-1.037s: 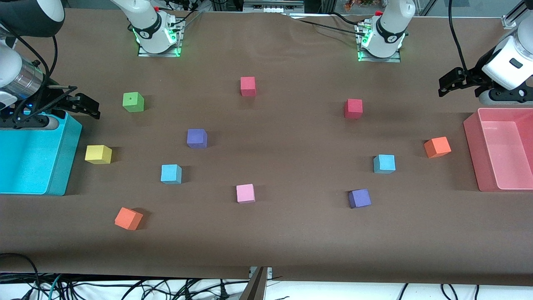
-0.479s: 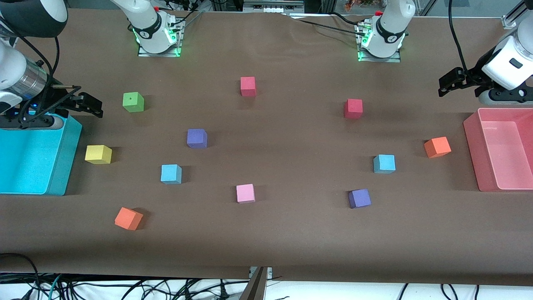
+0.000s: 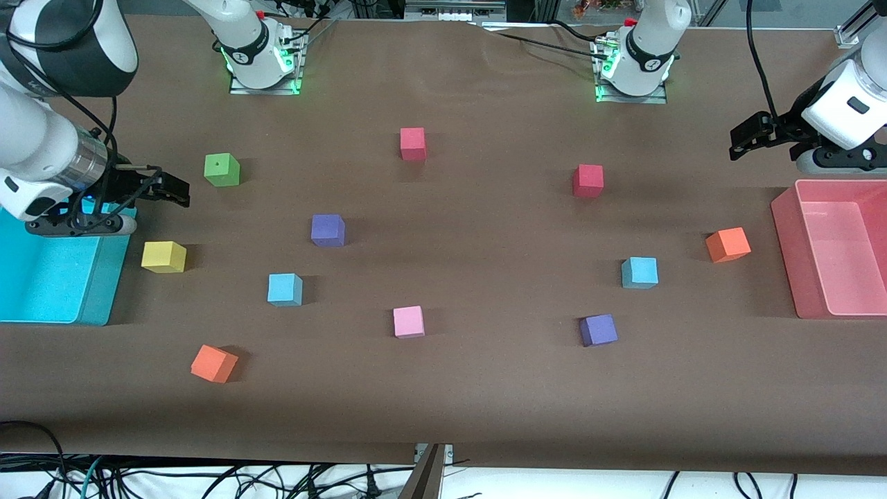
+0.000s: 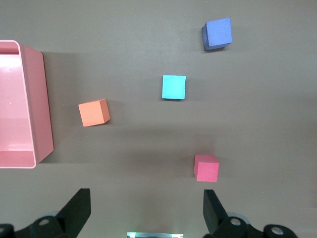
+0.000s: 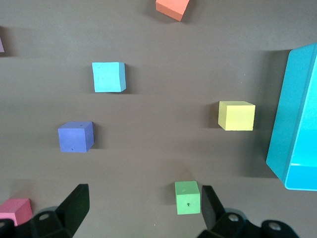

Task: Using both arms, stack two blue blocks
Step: 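Reach the right gripper down to the light blue cube near the yellow cube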

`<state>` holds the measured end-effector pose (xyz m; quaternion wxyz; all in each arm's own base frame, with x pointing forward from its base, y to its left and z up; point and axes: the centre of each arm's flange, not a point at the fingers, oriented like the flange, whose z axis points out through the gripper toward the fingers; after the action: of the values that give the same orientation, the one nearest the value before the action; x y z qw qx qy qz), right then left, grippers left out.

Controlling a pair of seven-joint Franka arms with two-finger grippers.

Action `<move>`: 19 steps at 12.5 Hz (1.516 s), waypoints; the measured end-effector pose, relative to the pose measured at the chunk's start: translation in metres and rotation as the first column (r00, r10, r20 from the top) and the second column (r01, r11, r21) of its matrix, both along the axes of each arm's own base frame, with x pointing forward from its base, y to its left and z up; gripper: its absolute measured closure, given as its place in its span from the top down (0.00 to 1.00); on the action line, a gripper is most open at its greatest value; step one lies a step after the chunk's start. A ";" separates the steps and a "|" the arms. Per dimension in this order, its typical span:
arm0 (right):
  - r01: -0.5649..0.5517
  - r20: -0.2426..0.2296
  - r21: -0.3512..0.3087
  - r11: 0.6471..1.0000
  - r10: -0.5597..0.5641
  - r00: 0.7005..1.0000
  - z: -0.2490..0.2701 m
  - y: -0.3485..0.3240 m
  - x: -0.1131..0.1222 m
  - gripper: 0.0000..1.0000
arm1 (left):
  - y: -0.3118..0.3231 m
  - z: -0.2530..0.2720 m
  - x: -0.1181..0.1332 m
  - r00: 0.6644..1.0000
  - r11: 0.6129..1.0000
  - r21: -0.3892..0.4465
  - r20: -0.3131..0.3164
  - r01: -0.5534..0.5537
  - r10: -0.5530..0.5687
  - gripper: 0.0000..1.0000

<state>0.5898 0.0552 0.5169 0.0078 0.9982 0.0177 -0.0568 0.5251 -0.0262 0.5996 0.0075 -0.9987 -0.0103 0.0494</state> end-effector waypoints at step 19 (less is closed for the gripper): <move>-0.050 0.094 0.069 0.996 0.043 0.995 -0.262 0.080 0.078 1.00 | 0.002 -0.002 0.000 1.000 1.000 0.000 -0.005 -0.003 0.003 1.00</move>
<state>0.6682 0.1349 0.2546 -0.0254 0.9987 0.0427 -0.0098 0.5252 -0.0245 0.5977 0.0076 -0.9986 -0.0120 0.0518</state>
